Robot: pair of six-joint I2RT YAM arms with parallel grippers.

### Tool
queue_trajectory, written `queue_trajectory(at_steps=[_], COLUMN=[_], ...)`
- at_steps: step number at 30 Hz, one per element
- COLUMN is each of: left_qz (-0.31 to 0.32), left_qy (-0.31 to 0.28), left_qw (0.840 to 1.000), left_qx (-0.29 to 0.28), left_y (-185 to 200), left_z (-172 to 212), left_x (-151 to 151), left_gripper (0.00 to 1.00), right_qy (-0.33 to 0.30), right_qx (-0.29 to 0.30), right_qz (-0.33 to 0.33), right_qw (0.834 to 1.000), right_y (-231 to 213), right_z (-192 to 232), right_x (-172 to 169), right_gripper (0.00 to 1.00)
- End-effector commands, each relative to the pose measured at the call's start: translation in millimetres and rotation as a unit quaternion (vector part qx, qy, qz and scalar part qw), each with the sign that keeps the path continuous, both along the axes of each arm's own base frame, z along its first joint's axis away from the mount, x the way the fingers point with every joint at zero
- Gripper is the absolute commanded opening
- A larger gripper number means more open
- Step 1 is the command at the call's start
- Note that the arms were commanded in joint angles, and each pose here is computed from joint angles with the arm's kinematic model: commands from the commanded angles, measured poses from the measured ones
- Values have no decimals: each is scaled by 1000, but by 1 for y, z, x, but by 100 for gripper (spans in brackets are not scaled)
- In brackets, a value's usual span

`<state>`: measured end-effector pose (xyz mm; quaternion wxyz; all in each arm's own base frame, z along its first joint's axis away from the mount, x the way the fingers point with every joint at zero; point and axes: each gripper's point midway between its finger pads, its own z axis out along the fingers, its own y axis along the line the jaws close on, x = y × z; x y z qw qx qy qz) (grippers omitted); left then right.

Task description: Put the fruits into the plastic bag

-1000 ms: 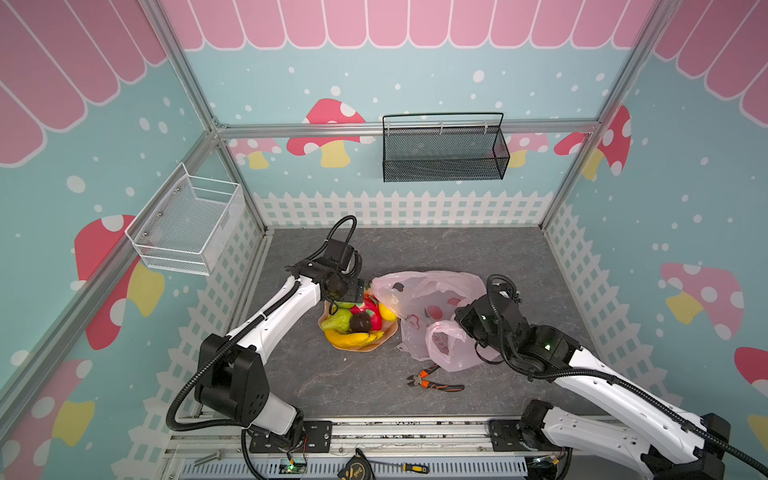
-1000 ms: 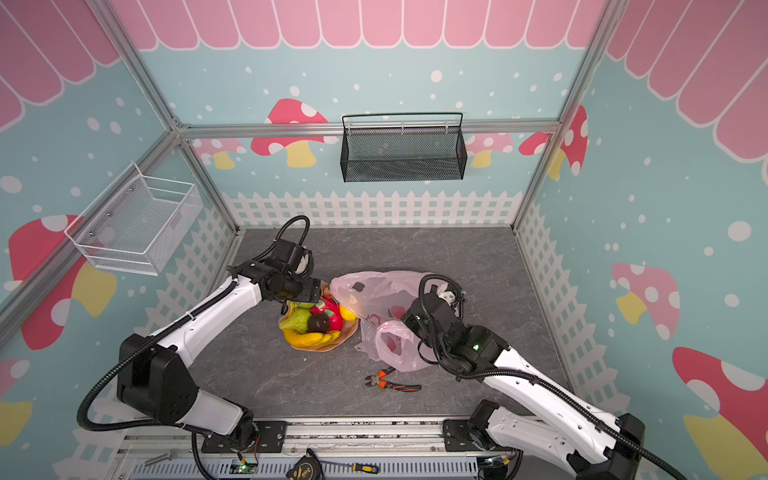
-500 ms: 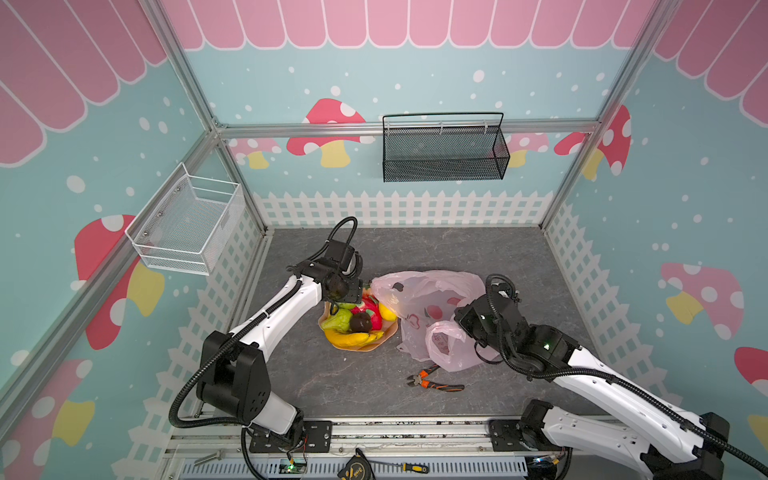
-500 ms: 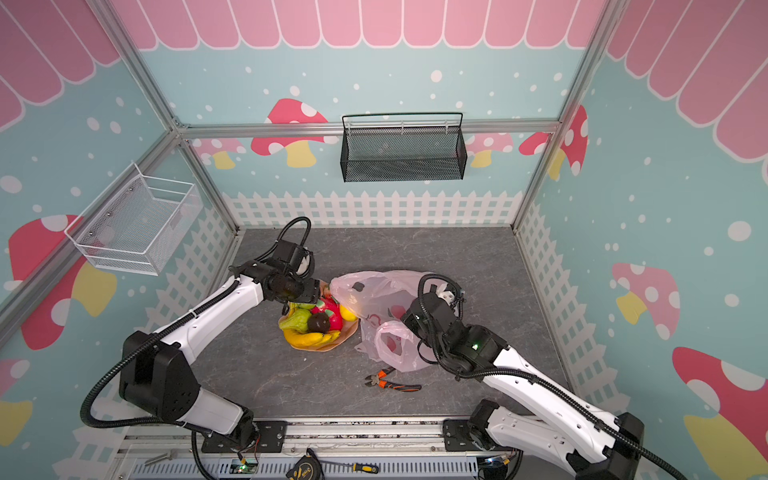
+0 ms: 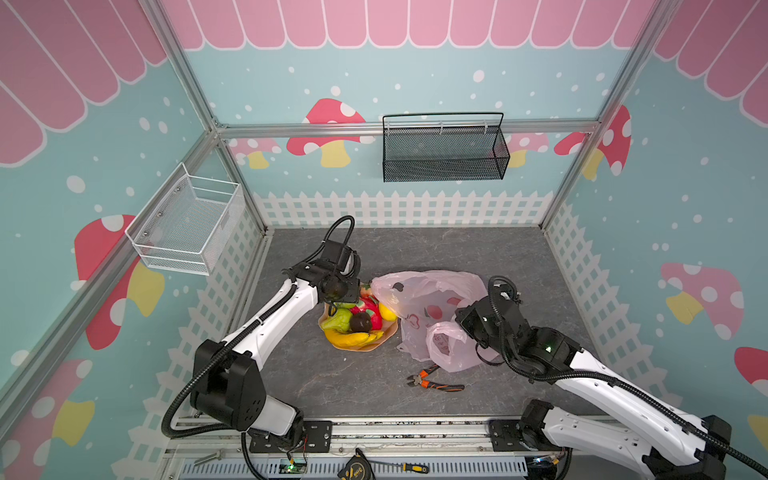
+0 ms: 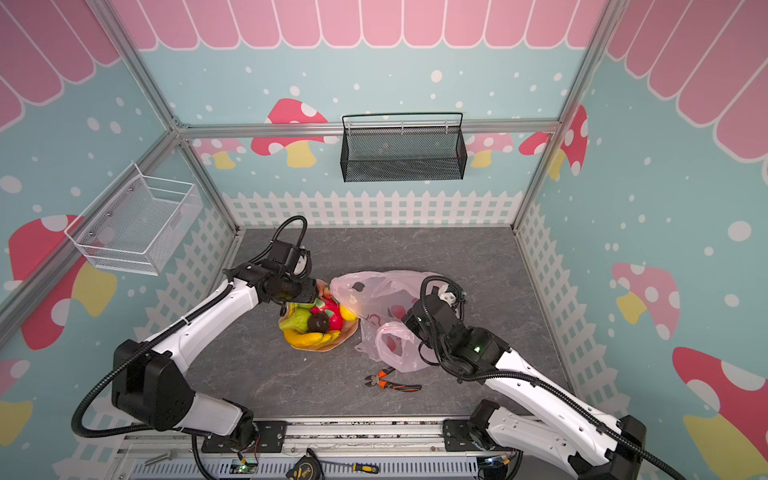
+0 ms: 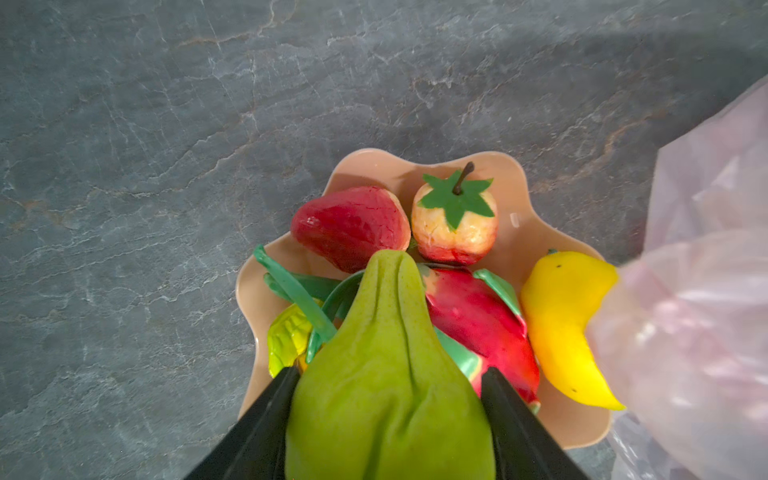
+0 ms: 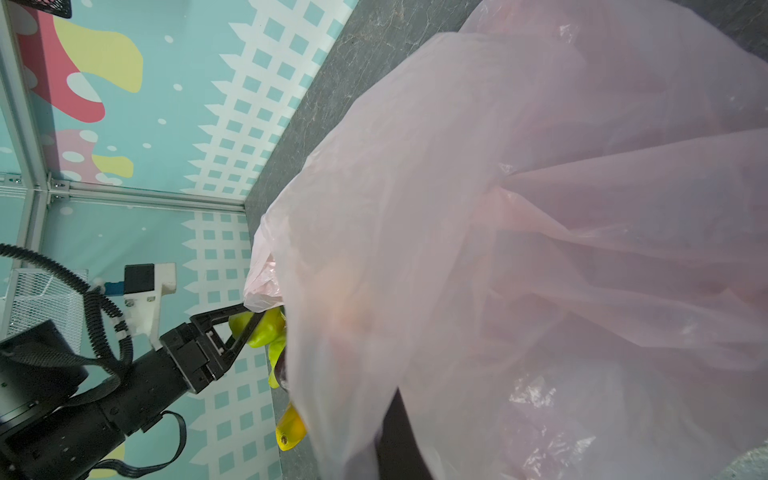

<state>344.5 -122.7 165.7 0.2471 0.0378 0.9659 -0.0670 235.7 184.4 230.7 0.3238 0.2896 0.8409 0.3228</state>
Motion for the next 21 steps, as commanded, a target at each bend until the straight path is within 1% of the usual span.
queue_trajectory(at_steps=[1, 6, 11, 17, 19, 21], left_qz=[-9, -6, -17, -31, -37, -46], left_qy=[-38, -76, -106, -105, -104, -97], left_qw=[999, 995, 989, 985, 982, 977], left_qx=[-33, -64, -101, -133, -153, -186], left_y=[-6, -10, -17, -24, -29, -38], left_z=[34, 73, 108, 120, 126, 132], left_x=[-1, -1, -7, -18, -23, -29], left_gripper=[46, 43, 42, 42, 42, 41], right_qy=[-5, -10, -15, -13, -15, -15], right_qx=[4, 9, 8, 7, 7, 7], right_qz=[-9, -5, -2, 0, 0, -1], right_qw=[1000, 1000, 1000, 1000, 1000, 1000], right_y=[-5, -3, -2, -1, -2, -2], right_z=[1, 4, 8, 6, 7, 7], right_x=[1, 1, 2, 2, 2, 2], right_gripper=[0, 0, 0, 0, 0, 0])
